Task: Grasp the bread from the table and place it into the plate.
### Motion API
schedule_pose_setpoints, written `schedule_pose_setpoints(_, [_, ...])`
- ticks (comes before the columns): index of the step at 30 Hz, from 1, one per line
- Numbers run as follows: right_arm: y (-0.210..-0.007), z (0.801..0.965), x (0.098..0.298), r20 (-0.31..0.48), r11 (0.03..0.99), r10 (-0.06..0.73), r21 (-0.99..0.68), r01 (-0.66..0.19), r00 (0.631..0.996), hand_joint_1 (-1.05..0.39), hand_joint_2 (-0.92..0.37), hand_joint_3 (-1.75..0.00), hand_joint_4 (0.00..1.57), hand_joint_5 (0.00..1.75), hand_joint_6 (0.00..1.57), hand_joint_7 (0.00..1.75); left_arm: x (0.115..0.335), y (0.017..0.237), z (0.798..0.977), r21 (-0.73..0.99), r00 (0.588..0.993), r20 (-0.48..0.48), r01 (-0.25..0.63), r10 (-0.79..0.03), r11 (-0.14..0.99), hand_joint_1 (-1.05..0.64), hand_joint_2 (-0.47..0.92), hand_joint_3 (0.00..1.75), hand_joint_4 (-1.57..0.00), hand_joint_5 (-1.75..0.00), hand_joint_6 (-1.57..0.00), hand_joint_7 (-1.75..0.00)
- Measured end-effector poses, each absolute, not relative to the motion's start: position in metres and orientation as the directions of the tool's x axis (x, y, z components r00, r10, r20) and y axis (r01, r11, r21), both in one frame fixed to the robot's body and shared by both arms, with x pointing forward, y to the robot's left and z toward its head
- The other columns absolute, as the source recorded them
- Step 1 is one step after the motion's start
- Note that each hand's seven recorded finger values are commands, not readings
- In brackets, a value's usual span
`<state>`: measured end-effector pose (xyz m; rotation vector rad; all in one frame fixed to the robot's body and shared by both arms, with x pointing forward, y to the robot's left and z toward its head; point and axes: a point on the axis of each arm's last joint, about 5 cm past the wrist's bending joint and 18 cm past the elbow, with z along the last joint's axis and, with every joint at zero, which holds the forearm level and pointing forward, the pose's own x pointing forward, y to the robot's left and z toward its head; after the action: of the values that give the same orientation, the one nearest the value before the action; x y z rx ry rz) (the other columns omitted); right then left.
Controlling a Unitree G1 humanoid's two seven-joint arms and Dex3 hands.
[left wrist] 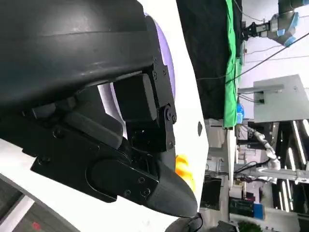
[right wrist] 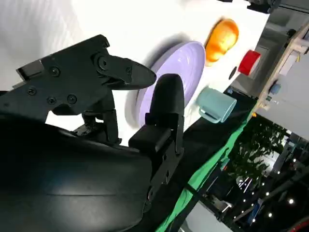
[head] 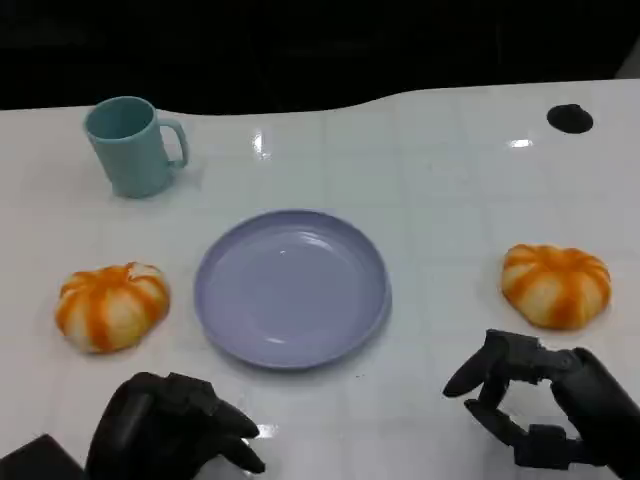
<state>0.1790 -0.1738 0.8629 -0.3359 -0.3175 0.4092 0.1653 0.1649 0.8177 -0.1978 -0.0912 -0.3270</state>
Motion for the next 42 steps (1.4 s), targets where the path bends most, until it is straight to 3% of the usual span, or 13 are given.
schedule_pose_setpoints(5, [-0.177,0.867,0.183,0.248,0.866,0.393,-0.422,-0.266,0.885,-0.35,-0.91,-0.21,0.47,0.68,0.64,0.21,0.167,0.164,0.817,-0.181,0.943,0.116,0.330,-0.313,0.927,-1.05,0.89,0.00,-1.53,-0.49,-1.57,-0.25])
schedule_pose_setpoints(9, [-0.179,0.875,0.189,0.271,0.837,0.391,-0.503,-0.217,0.880,-0.40,-0.92,-0.20,0.39,0.51,0.56,0.07,0.168,0.164,0.816,-0.183,0.943,0.112,0.330,-0.314,0.926,-1.05,0.89,0.00,-1.53,-0.49,-1.57,-0.25])
schedule_pose_setpoints(16, [-0.187,0.891,0.198,0.340,0.743,0.401,-0.664,-0.085,0.850,-0.43,-0.92,-0.11,0.28,0.41,0.49,0.01,0.167,0.163,0.813,-0.182,0.944,0.105,0.327,-0.312,0.927,-1.05,0.90,0.00,-1.53,-0.50,-1.57,-0.25])
schedule_pose_setpoints(21, [-0.190,0.897,0.199,0.332,0.646,0.426,-0.763,-0.026,0.842,-0.47,-0.92,-0.08,0.18,0.35,0.38,0.00,0.171,0.162,0.814,-0.181,0.943,0.111,0.331,-0.315,0.926,-1.05,0.89,0.00,-1.53,-0.50,-1.57,-0.25])
schedule_pose_setpoints(27, [-0.197,0.903,0.203,0.293,0.474,0.426,-0.878,0.064,0.856,-0.55,-0.92,-0.08,0.03,0.33,0.29,0.00,0.171,0.162,0.813,-0.184,0.943,0.109,0.330,-0.314,0.926,-1.05,0.89,0.00,-1.53,-0.50,-1.57,-0.25])
schedule_pose_setpoints(32, [-0.201,0.911,0.209,0.227,0.282,0.382,-0.952,0.121,0.896,-0.56,-0.92,-0.05,0.00,0.34,0.27,0.01,0.171,0.162,0.813,-0.181,0.943,0.113,0.329,-0.313,0.927,-1.05,0.89,0.00,-1.53,-0.50,-1.57,-0.25])
schedule_pose_setpoints(42, [-0.194,0.920,0.227,0.204,0.190,0.336,-0.971,0.146,0.919,-0.49,-0.85,0.00,0.02,0.57,0.37,0.03,0.171,0.162,0.814,-0.180,0.943,0.115,0.329,-0.312,0.927,-1.05,0.90,0.00,-1.53,-0.50,-1.57,-0.25])
